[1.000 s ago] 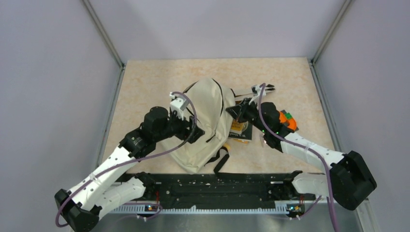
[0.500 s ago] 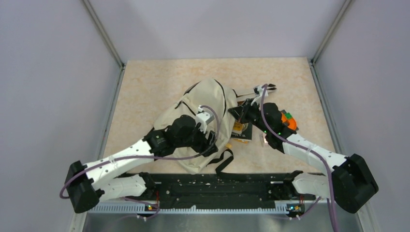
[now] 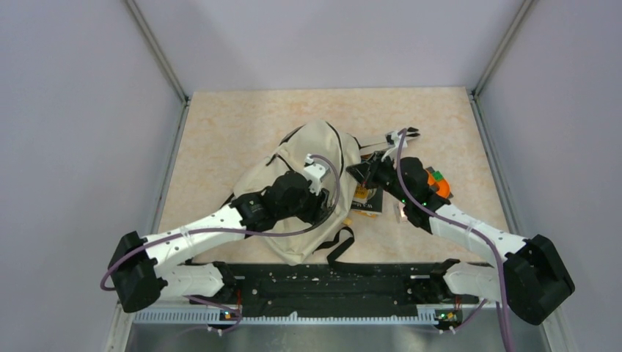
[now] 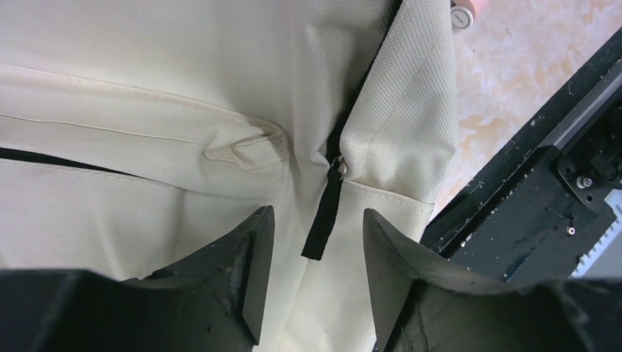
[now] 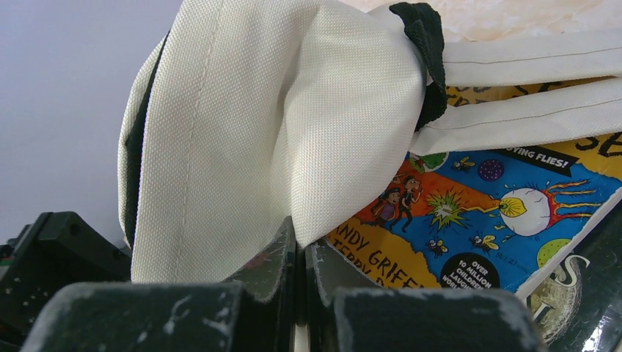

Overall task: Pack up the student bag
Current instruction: Unzip the student bag at the center of the board.

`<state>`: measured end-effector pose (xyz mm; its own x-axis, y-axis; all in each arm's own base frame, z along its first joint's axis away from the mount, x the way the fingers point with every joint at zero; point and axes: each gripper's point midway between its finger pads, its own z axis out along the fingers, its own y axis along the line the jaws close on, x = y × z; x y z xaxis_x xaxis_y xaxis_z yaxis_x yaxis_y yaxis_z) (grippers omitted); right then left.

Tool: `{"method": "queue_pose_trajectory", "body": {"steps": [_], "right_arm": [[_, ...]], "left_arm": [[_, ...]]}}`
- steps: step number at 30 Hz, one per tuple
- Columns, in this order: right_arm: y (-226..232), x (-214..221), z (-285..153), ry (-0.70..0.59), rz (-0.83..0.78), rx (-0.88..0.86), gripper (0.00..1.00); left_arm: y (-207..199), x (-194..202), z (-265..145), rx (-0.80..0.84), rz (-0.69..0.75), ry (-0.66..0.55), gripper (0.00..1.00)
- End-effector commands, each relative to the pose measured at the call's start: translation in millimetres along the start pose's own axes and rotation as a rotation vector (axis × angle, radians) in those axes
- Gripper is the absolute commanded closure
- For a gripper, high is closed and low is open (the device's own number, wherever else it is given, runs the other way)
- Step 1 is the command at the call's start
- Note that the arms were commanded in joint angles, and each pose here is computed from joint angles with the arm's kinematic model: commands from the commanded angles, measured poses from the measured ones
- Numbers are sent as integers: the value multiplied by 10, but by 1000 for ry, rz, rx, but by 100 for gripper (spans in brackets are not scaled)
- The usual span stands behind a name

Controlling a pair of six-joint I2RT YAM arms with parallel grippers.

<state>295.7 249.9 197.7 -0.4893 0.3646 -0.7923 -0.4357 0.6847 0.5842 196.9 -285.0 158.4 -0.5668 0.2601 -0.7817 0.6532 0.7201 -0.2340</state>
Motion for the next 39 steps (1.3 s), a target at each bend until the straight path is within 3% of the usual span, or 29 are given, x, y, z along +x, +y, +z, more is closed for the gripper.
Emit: {"method": "queue_pose_trajectory", "body": {"steps": [1, 12, 21, 24, 39], "right_arm": [[138, -258, -41, -91, -4, -50, 100], [118, -265, -39, -92, -2, -36, 100], [102, -260, -31, -90, -5, -31, 100], [102, -262, -27, -89, -8, -30, 100], [-72, -204, -19, -77, -56, 42, 100]], "left_arm": [[-114, -185, 14, 40, -1, -42, 48], [-138, -82, 116, 49, -15, 5, 50], [-198, -81, 155, 80, -3, 15, 79], [-231, -121, 151, 95, -4, 3, 100], [-287, -356, 104, 107, -90, -105, 100]]}}
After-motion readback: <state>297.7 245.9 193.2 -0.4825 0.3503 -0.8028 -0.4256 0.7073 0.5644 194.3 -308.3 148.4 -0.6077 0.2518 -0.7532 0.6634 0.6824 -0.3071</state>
